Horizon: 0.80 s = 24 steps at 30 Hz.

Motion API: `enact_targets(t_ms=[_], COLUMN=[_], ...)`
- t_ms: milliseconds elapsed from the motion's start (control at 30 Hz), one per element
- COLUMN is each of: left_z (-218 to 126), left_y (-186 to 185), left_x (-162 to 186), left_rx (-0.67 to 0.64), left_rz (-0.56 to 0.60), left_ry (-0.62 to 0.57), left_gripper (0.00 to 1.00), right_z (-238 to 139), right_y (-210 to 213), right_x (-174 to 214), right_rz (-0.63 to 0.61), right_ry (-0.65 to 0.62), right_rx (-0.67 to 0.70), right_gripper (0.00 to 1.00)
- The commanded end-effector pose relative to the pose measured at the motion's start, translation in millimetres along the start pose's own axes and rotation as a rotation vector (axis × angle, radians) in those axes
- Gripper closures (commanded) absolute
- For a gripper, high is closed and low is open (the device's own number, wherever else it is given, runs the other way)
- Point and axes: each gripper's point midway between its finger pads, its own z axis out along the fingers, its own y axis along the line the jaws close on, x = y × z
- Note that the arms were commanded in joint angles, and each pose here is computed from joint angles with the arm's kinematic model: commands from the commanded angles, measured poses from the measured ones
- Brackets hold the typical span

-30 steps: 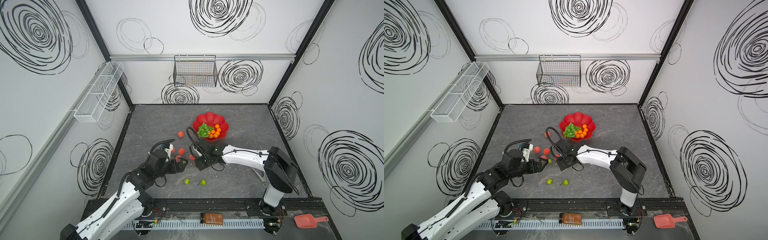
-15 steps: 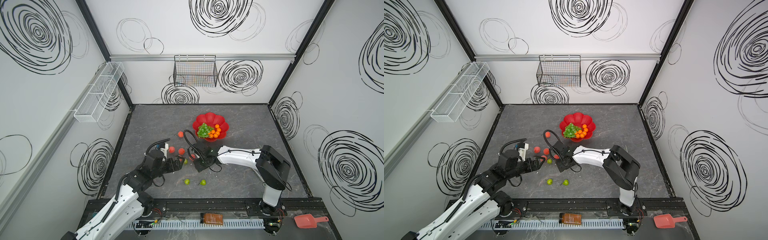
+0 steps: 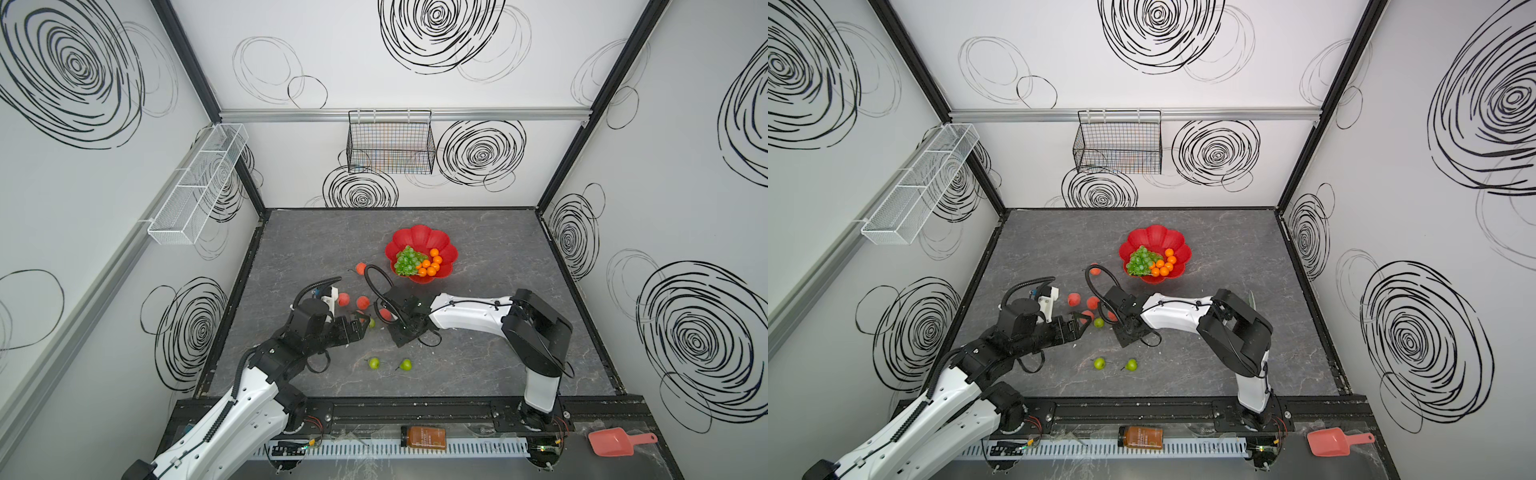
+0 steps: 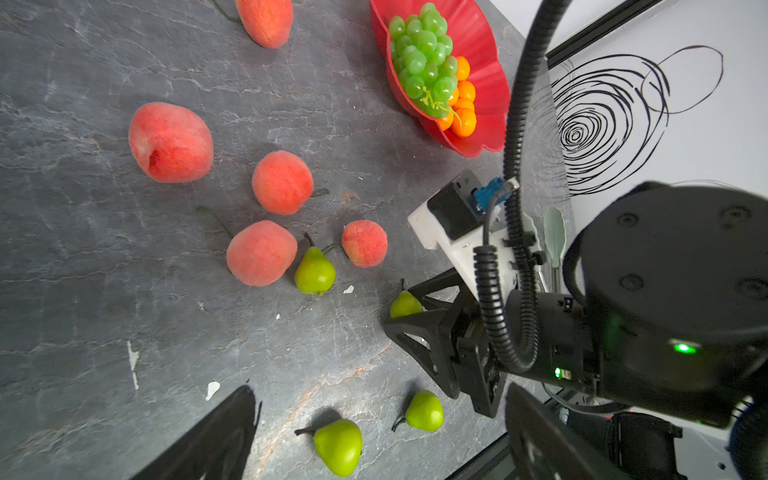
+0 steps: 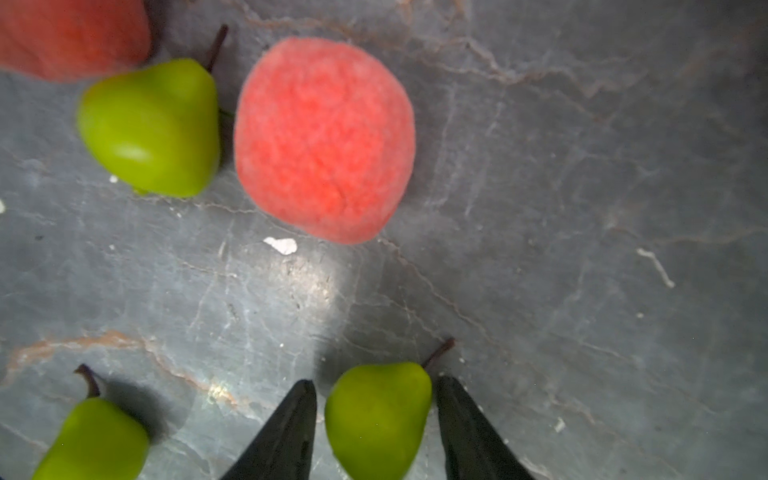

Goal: Place and organize the fake fruits in the fruit bowl
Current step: 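Lower and close the right gripper on the green pear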

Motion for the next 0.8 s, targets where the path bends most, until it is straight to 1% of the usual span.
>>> enact_targets(t_ms=[0, 133, 400, 500, 633, 767], left_z=[1, 1, 1, 2, 4, 6], left_y=[-2, -2, -4, -10, -23, -36], left_x=[-2, -2, -4, -7, -17, -28], left_rx=[0.018, 0.017, 0.024, 0.042, 0.078, 0.107], left_rz=[0.004, 0.009, 0.018, 0.038, 0.074, 0.101], left_ry=[-0.009, -0.008, -0.009, -0.014, -0.028, -0.042], left_gripper=[0.04, 0.04, 0.04, 0.04, 0.04, 0.04], right_z=[1, 0, -5, -10, -25, -44], right_y=[0, 0, 1, 4, 6, -5], right_x=[-4, -4, -5, -8, -17, -26], right_rz=[-0.001, -0.001, 0.002, 0.010, 0.034, 0.083], right_ry=[-0.006, -0.007, -0.018, -0.025, -0.059, -0.095], right_rx=[0.026, 0.025, 0.016, -0.019, -0.081, -0.128], right_gripper=[0.53, 0.56, 0.60, 0.61, 0.61, 0.61])
